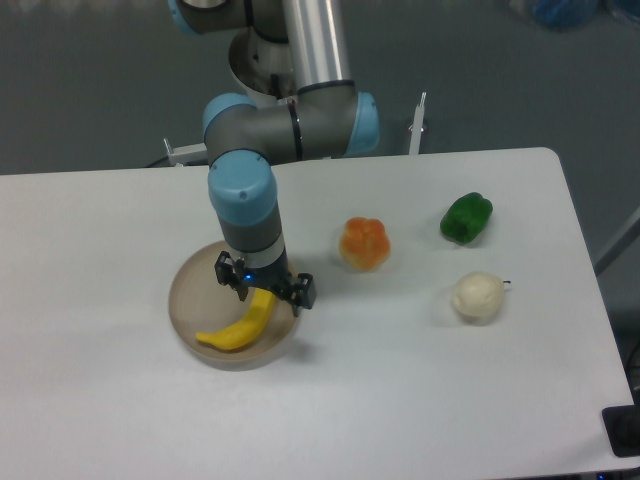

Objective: Place bananas on a plate
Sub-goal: 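Raise the open gripper away from the banana toward the onion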

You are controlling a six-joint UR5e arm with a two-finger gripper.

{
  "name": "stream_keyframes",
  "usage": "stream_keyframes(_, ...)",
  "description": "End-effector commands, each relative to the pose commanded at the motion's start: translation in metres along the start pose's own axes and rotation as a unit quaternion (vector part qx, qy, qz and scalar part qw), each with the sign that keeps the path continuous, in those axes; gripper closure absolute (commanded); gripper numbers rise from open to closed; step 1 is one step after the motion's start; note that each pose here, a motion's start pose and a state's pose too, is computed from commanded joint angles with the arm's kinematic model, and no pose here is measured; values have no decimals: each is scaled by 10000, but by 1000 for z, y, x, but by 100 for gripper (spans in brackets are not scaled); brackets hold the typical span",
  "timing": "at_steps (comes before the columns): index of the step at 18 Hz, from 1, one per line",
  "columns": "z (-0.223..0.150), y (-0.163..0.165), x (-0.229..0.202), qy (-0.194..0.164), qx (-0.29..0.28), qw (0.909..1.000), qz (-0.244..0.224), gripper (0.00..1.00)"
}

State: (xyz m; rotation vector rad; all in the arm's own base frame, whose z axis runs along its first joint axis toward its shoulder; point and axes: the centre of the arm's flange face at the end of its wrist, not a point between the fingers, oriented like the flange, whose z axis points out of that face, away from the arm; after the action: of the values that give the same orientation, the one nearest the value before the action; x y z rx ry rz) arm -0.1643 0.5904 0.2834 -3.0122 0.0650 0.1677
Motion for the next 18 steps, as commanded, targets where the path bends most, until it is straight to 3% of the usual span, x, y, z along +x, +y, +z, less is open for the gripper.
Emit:
stream_keyframes(4,-26,-17,-38,-243,273,9992,133,0)
stream_keyframes(6,-26,-13,-50,-348,227,9975,573,0)
stream_keyframes(9,-30,7,-92,-830,-210,9893,1178,0)
stream_keyframes(11,-33,19,-119,-904,-280,9866,1327,0)
stream_keyframes(15,-34,33,-149,-910,-424,9710,2169,0)
stream_keyframes(18,-39,40,-160,-948,-441,9670,2323,0)
